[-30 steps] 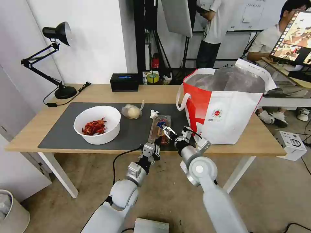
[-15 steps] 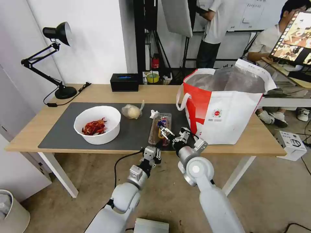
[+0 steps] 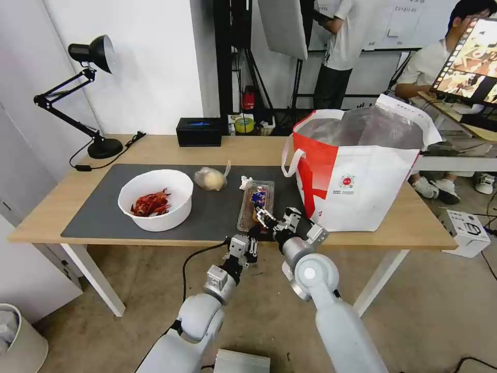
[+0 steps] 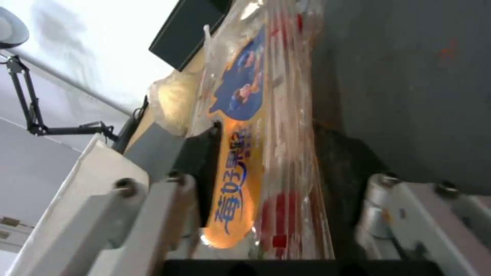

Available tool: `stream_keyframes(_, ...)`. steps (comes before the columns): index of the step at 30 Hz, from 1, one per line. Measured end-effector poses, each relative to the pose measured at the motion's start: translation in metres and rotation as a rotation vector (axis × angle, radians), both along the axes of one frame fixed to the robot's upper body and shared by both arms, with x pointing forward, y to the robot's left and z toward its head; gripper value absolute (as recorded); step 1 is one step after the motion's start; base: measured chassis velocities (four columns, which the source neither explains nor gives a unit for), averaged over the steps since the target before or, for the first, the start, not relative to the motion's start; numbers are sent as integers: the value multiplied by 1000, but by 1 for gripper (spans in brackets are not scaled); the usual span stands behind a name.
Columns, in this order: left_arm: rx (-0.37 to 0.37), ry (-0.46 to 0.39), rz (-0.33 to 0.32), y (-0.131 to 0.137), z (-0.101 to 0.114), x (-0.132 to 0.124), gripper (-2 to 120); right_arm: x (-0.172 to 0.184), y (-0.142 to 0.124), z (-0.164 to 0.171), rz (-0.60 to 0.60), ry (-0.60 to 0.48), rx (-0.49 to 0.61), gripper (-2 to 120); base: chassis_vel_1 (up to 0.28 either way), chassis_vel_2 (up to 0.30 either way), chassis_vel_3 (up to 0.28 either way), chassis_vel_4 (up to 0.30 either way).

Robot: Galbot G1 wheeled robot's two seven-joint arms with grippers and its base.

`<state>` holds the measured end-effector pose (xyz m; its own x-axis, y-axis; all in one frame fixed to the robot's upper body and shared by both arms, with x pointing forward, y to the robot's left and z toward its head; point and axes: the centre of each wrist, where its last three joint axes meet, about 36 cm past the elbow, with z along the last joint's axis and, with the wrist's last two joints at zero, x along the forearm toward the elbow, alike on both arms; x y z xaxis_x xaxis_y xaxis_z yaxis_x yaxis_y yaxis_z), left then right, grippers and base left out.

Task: Pick up the trash from the table and place it into the takeout bag.

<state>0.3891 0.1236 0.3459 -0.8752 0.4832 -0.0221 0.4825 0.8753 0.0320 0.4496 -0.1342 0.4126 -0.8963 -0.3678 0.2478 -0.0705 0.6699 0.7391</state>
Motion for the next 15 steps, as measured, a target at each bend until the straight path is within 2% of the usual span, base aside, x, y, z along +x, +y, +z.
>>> stream_keyframes(1, 0, 0, 0, 0, 0, 0, 15, 0, 0, 0, 0, -1, 0, 38, 0, 0, 0, 0)
stream_keyframes(3, 0, 0, 0, 0, 0, 0, 15, 0, 1, 0, 1, -1, -1, 35, 0, 0, 0, 0)
stream_keyframes(5, -2, -4, -1, -1, 2, 0, 23, -1, 4, 1, 3, -2, -2, 23, 0, 0, 0, 0)
stream_keyframes(6, -2, -4, -1, -1, 2, 0, 23, -1, 4, 1, 3, -2, -2, 23, 0, 0, 0, 0)
stream_keyframes(8, -7, -9, 5, -1, 4, 0, 28, -1, 6, 2, 0, -3, 2, 14, 0, 0, 0, 0)
stream_keyframes(9, -7, -9, 5, -1, 4, 0, 28, -1, 6, 2, 0, -3, 2, 14, 0, 0, 0, 0)
stream_keyframes(10, -7, -12, 10, -1, 6, 0, 30, 0, 7, 2, -1, -4, 5, 9, 0, 0, 0, 0)
stream_keyframes(11, -7, -17, 15, 1, 9, -1, 37, 0, 8, 3, -2, -4, 6, 3, 0, 0, 0, 0)
stream_keyframes(12, -7, -17, 15, 1, 9, -1, 37, 0, 8, 3, -2, -4, 6, 3, 0, 0, 0, 0)
stream_keyframes(14, -8, -23, 19, 5, 13, -3, 48, 0, 8, 3, -5, -3, 9, 1, 0, 0, 0, 0)
stream_keyframes(15, -8, -23, 19, 5, 13, -3, 48, 0, 8, 3, -5, -3, 9, 1, 0, 0, 0, 0)
